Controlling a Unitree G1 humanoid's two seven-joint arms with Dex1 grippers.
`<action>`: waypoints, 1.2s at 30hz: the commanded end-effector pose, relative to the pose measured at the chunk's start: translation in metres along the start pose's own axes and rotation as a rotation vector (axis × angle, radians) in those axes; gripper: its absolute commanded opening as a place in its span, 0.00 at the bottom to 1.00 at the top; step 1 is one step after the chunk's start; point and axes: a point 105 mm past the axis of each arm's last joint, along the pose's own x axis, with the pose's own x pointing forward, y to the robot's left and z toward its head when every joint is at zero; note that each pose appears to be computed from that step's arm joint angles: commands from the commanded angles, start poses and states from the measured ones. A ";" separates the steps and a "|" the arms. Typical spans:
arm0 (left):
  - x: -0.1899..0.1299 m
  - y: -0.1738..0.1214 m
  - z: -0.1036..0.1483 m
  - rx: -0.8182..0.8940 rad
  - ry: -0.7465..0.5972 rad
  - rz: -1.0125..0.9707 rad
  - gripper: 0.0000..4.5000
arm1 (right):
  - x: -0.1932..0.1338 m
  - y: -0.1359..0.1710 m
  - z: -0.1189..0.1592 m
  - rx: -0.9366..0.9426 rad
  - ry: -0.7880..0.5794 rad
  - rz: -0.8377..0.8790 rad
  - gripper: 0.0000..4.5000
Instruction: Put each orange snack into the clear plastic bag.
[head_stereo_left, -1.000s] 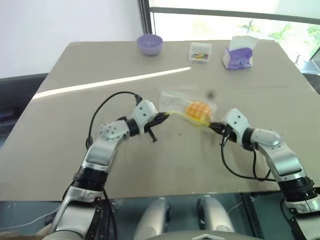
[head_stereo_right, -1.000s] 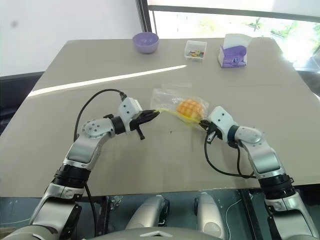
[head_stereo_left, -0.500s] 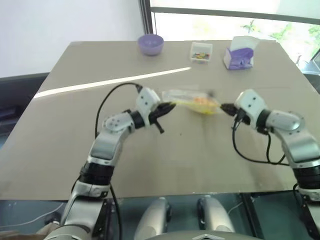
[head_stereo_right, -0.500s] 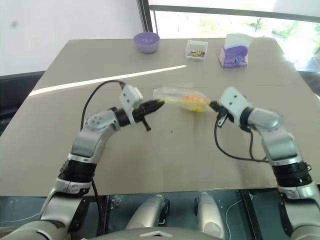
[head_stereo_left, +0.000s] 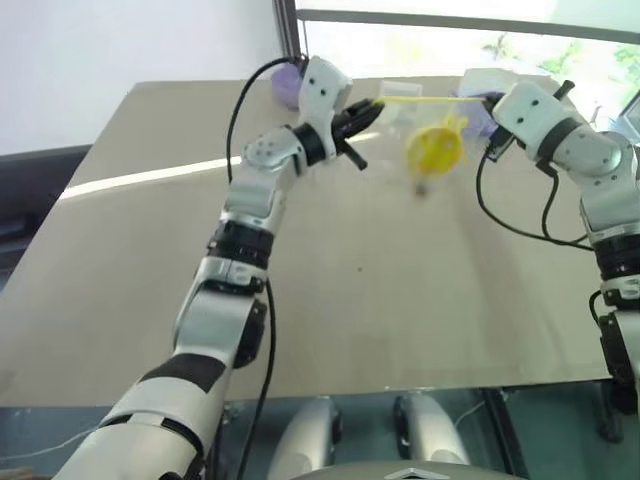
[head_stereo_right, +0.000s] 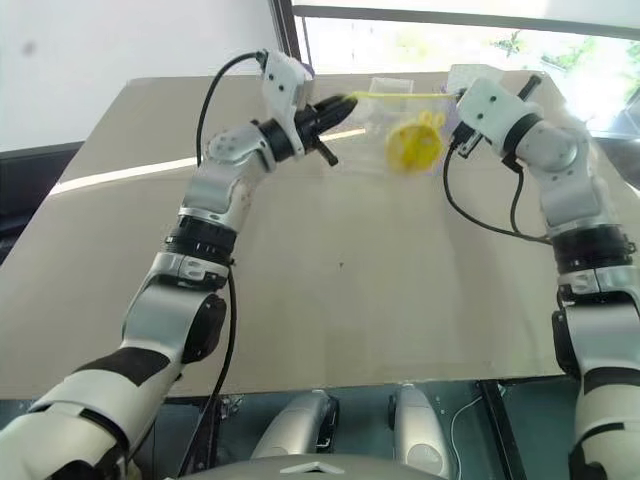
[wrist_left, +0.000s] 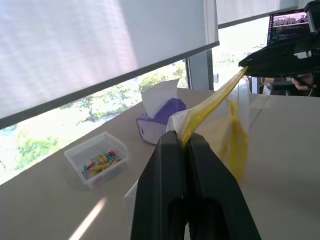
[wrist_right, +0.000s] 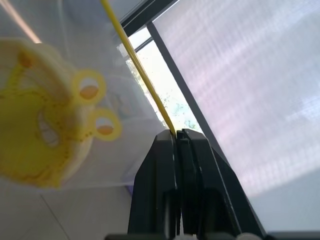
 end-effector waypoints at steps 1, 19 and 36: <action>-0.018 -0.003 -0.008 0.065 -0.017 -0.014 0.00 | -0.025 -0.003 -0.021 0.019 0.051 -0.035 0.01; -0.106 -0.081 -0.108 -0.081 0.268 -0.136 0.00 | -0.097 0.156 -0.039 0.276 0.203 0.240 0.01; -0.199 -0.056 -0.060 -0.222 0.319 -0.105 0.98 | -0.168 0.121 -0.035 0.626 0.210 0.269 0.99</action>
